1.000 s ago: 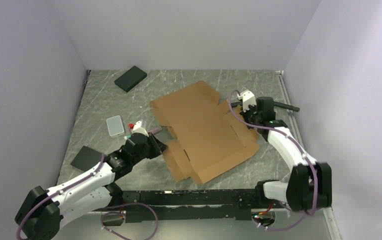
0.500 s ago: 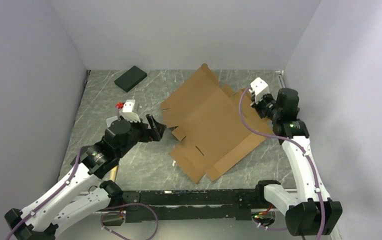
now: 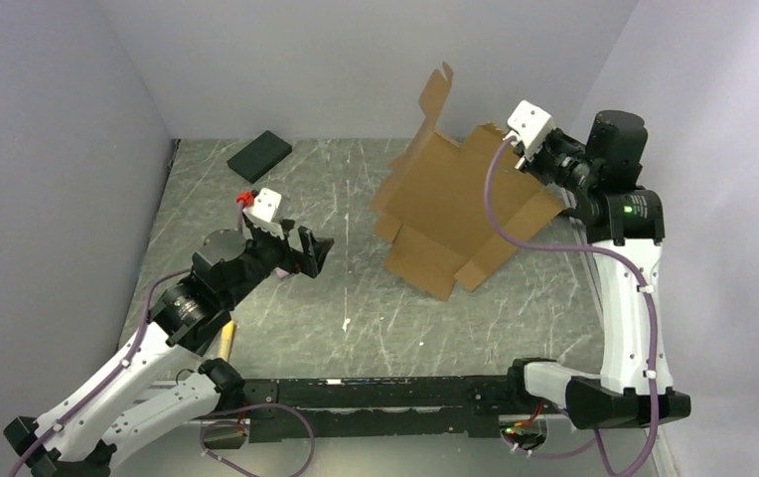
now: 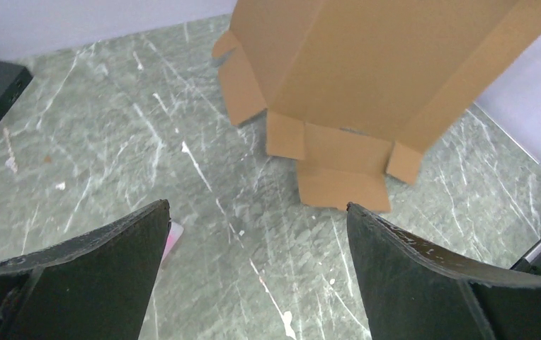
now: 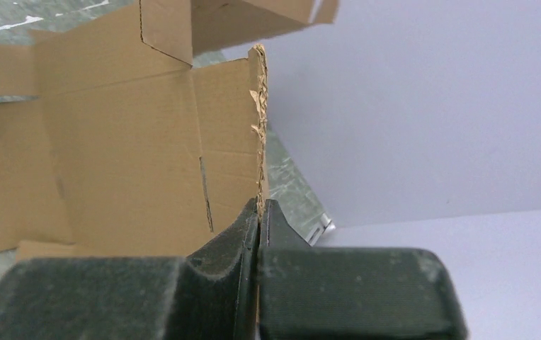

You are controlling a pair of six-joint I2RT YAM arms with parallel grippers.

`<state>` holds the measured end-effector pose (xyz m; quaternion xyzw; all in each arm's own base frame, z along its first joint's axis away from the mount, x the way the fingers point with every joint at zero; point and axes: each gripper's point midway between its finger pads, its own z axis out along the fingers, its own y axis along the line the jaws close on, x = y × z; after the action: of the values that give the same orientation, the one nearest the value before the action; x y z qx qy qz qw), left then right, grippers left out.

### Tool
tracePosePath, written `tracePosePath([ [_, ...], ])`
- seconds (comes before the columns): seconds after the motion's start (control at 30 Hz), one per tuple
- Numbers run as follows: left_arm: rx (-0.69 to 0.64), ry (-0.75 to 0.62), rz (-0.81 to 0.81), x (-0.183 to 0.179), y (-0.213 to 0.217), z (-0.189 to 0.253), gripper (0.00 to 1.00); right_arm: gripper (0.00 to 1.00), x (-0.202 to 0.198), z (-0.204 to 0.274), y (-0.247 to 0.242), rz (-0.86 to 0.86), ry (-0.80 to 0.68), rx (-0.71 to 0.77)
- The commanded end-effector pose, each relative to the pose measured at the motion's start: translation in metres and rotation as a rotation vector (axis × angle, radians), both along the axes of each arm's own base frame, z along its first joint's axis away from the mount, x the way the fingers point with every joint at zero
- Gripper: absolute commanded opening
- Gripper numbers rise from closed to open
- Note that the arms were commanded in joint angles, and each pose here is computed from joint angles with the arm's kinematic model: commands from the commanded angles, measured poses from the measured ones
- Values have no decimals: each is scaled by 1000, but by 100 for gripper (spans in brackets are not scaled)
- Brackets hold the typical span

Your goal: Fold the paper box

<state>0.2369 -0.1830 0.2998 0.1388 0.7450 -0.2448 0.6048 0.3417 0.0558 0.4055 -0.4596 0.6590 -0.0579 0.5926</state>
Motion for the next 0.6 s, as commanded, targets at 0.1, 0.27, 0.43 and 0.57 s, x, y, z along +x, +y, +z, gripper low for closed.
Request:
tracePosePath([
  [0.1, -27, -169, -172, -3, -30, 14, 100, 0, -45, 32, 22, 210, -88, -118],
  [0.27, -13, -301, -246, -4, -42, 11, 100, 0, -66, 23, 29, 327, -100, -231],
  [0.43, 75, -375, -268, 3, -45, 11, 99, 0, -74, 38, 23, 310, -141, -287],
  [0.57, 81, -363, -254, 7, -46, -1, 100, 0, -82, 45, 26, 320, -155, -273],
])
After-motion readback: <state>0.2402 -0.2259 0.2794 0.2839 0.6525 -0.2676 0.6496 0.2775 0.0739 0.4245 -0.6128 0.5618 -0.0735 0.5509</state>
